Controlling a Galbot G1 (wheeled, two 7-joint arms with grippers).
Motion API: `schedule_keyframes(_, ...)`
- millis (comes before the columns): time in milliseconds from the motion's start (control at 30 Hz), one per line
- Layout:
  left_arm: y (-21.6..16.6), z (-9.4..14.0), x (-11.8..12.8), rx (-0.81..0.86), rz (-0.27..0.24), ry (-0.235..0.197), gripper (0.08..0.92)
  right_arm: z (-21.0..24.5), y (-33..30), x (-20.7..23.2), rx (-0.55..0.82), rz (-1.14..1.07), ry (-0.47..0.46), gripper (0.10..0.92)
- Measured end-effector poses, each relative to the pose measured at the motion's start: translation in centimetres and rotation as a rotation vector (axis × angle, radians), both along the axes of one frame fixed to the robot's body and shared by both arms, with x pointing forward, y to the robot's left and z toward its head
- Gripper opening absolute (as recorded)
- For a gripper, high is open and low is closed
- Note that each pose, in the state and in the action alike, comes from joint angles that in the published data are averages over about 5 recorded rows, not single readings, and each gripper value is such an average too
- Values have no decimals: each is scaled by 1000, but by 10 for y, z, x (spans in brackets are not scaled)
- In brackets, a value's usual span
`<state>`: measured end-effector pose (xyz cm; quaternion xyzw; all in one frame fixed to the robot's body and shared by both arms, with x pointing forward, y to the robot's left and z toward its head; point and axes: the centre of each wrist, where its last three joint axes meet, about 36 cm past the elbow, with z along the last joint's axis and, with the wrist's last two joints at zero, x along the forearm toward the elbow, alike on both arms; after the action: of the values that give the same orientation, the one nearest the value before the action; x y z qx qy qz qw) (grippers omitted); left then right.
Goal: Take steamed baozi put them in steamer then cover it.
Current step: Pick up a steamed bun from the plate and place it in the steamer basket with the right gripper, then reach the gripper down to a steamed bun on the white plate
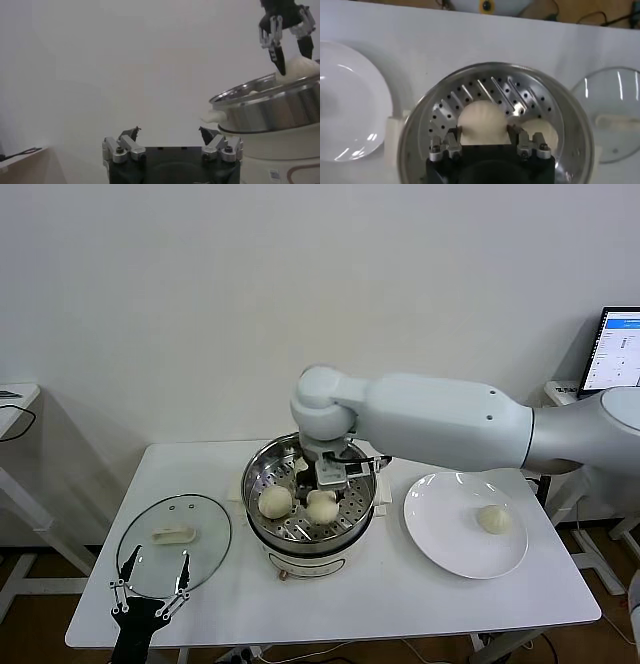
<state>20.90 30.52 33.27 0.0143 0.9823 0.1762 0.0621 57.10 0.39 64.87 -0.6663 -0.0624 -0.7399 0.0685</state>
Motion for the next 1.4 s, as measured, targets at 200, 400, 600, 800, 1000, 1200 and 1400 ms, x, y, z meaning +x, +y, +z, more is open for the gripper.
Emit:
schedule_keyframes(200, 2, 0, -1, 3, 5, -5, 823, -15, 7, -4, -29, 30, 6, 679)
schedule_keyframes(400, 4, 0, -1, 5, 10, -8, 823, -27, 12, -6, -45, 44, 16, 742)
schedule_keyframes(600, 4, 0, -1, 4, 12, -10, 823, -22, 10, -5, -33, 38, 4, 818)
schedule_keyframes(800, 5, -1, 0, 4, 14, -10, 823, 6, -5, 5, 18, -32, -15, 823)
schedule_keyframes(1000, 2, -1, 0, -1, 10, -10, 823, 48, -53, 39, 108, -276, -20, 823)
schedule_keyframes(1200, 2, -1, 0, 3, 6, -9, 823, 71, -145, 99, 211, -700, 29, 823)
schedule_keyframes(1400, 3, -1, 0, 5, 5, -10, 823, 56, -259, 139, 254, -1094, 90, 823)
